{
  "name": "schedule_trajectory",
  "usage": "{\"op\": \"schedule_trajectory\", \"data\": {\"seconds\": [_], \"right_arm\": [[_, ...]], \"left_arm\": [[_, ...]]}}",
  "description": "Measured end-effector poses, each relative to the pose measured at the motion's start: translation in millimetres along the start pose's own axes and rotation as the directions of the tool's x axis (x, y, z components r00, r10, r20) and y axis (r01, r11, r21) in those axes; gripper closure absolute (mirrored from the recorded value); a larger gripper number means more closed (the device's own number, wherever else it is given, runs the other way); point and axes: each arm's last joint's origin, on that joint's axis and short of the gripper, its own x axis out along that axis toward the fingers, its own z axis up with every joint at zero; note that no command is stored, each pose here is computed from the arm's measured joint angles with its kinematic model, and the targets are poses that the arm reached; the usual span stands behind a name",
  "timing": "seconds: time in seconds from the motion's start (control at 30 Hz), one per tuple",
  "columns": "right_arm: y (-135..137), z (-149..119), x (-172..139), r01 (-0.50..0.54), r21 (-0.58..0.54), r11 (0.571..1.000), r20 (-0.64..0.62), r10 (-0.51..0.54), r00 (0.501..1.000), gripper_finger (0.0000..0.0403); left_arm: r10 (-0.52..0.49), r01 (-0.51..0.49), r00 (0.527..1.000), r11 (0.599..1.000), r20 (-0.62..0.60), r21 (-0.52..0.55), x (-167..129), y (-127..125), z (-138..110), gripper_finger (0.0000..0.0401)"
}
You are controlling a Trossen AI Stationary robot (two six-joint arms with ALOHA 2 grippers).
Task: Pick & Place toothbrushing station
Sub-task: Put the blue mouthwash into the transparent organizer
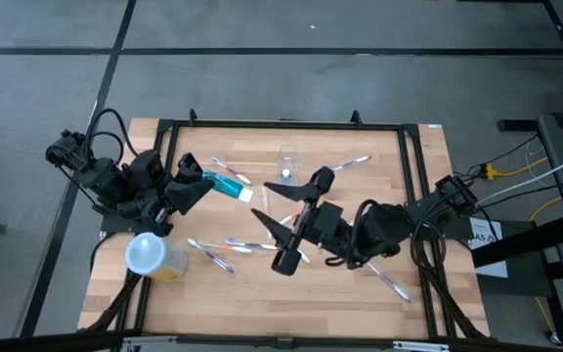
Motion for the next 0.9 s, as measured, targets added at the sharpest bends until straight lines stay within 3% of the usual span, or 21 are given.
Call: {"op": "schedule_trajectory", "data": {"seconds": [0.9], "right_arm": [[-15,-12,20,-0.054,0.091,0.994,-0.014,0.056,0.998,0.0165]], "left_arm": [[-0.001,0.001,1.000,1.000,0.004,0.006,-1,0,2,0.0335]]}}
